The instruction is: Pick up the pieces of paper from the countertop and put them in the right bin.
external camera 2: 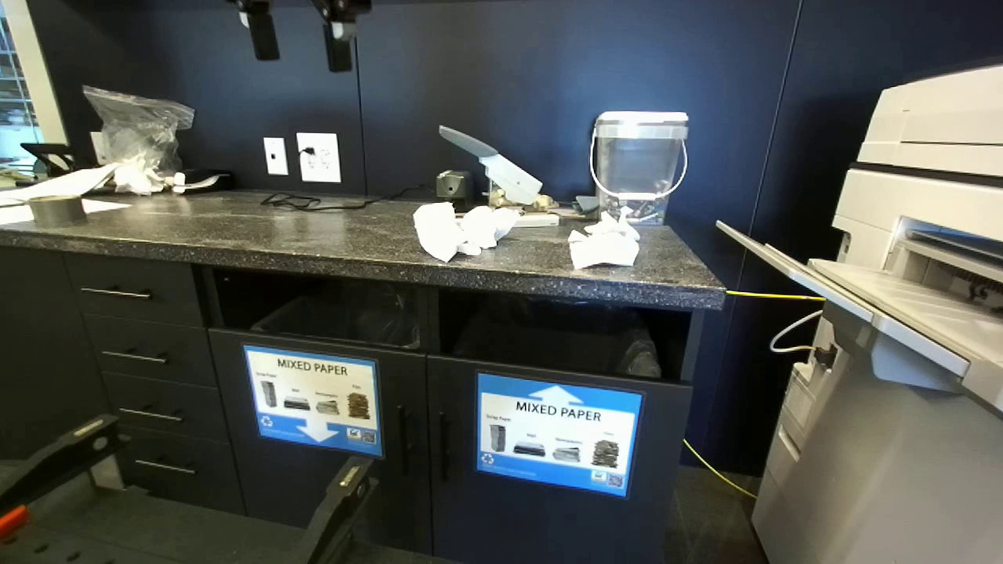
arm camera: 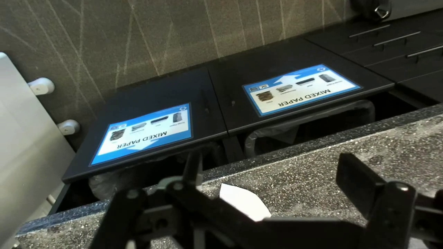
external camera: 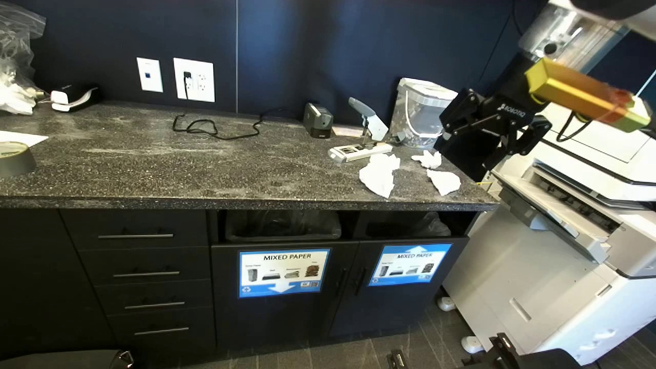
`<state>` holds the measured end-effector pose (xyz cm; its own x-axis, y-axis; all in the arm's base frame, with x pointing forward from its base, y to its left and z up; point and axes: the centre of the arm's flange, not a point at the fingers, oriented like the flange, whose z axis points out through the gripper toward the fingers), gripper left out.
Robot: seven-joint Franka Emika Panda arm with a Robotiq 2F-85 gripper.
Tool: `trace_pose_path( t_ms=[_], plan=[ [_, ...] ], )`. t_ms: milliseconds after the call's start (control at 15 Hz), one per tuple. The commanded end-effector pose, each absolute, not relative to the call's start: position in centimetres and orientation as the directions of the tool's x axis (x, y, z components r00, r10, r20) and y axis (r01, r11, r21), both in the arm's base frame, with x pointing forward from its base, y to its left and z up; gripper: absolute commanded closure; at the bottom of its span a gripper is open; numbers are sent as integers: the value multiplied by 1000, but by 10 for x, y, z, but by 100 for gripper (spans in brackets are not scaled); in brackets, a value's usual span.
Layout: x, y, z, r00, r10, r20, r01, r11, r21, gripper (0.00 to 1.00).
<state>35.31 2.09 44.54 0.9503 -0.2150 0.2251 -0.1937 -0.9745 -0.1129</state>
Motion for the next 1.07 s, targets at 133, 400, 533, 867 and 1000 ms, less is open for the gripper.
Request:
trace_pose_path(
  t_ms=[133,400,533,867,1000],
  plan=[
    [433,-15,380,953,-125,276,-107,-991,-78,0],
    [482,-41,335,949,-61,310,-36,-995,-88,0],
    [504,-47,318,945,-32,327,-4,-996,-84,0],
    [560,-56,310,928,15,372,60,-992,-110,0],
    [579,-52,309,919,36,393,91,-988,-123,0]
  ],
)
